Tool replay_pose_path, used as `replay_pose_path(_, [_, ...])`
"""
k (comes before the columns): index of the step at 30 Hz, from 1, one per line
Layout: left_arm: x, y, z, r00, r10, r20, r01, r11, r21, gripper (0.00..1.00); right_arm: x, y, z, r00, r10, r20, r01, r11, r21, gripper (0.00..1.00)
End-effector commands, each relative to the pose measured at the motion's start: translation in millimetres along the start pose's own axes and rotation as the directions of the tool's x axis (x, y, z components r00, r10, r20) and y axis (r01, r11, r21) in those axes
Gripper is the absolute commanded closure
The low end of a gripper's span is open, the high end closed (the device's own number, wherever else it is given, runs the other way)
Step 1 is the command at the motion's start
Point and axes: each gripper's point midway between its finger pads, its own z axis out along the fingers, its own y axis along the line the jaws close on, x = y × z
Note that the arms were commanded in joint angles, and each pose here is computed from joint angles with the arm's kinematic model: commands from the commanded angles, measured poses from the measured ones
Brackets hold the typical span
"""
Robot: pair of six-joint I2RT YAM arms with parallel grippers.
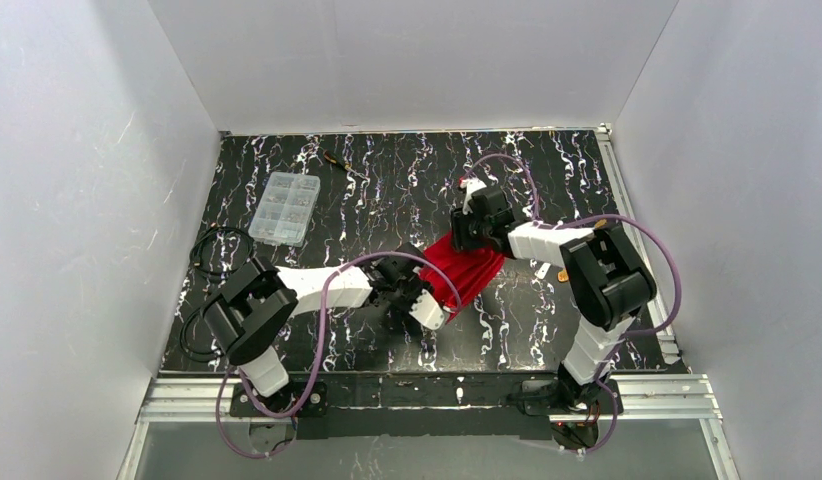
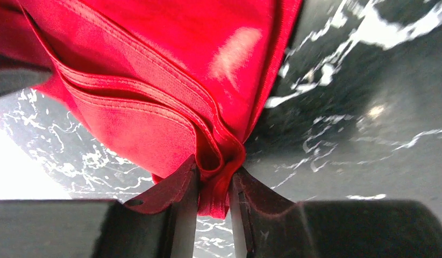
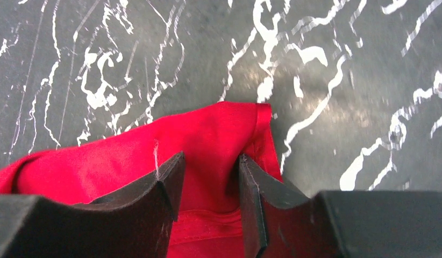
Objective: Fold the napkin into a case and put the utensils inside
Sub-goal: Move the 2/3-rectangle-folded napkin to the center of the board.
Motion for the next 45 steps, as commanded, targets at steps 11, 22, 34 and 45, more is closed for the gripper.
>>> replay_pose_path(11, [47.1,-8.8,9.2,0.956,0.293,0.009,-0.293,0.955,0.043,0.71,22.3,-6.5,-51.5,0.957,0.285,0.058,-0.29,0.953,0.092,0.4])
replay_pose_path(22, [22.1,28.5,-82.7,0.996,-0.012,0.086,0.015,0.999,-0.039,0.6,-12.6,-17.9,-90.9,0.957,0.22,0.189,-0.248,0.959,0.138,0.32])
replay_pose_path(34, [23.0,-10.6,-72.2,0.872,-0.486,0.058,0.481,0.873,0.086,0.65,1.7,-26.3,-58.1,0.986,0.155,0.064,-0.164,0.974,0.156,0.35])
replay_pose_path(45, [34.3,20.3,-48.9,0.921,-0.377,0.102,0.385,0.919,-0.08,0.66,4.6,-35.1,-37.1,0.981,0.193,0.015,-0.194,0.977,0.092,0.54])
